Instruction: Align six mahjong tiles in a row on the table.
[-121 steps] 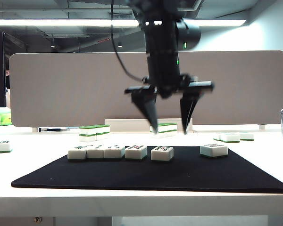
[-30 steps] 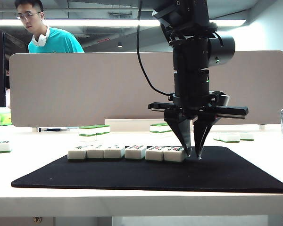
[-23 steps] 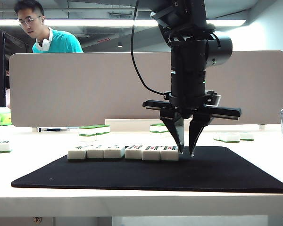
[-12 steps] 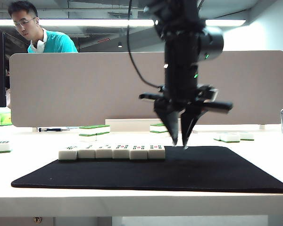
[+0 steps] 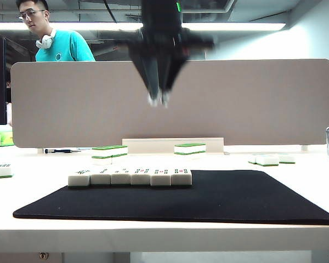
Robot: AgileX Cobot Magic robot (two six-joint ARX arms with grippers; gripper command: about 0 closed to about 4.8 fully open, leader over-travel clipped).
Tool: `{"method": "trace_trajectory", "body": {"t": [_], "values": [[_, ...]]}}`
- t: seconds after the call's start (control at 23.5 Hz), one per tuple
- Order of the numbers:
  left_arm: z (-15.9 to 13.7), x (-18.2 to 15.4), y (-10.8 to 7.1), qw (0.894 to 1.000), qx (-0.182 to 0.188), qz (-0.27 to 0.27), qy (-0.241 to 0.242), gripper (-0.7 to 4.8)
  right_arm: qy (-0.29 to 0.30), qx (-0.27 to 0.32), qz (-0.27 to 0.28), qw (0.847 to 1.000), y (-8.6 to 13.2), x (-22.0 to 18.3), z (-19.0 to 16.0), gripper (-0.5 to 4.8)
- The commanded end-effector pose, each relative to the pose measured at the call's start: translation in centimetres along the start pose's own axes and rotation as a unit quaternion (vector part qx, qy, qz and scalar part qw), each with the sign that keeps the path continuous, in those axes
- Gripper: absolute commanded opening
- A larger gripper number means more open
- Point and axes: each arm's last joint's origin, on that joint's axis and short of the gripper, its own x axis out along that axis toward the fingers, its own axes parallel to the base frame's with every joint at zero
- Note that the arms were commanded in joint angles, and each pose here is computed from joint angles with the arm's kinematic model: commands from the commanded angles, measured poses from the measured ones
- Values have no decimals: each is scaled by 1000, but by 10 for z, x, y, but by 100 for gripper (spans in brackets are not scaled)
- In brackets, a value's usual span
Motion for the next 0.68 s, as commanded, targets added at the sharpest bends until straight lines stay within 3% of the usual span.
{"method": "trace_trajectory", "body": {"t": [0.04, 0.26, 0.51, 0.68], "values": [[-10, -35, 20, 999, -3, 0, -39, 79, -14, -8, 2, 1000, 1, -3, 0, -1], [-32, -87, 50, 994, -29, -33, -97, 78, -13, -7, 39, 999, 3, -3, 0, -1], [-42, -99, 87, 990, -78, -41, -113, 78, -3, -3, 116, 993, 8, -3, -2, -1], [-43, -95, 99, 989, -94, -34, -106, 78, 5, 4, 121, 993, 8, -3, -3, -1]]}}
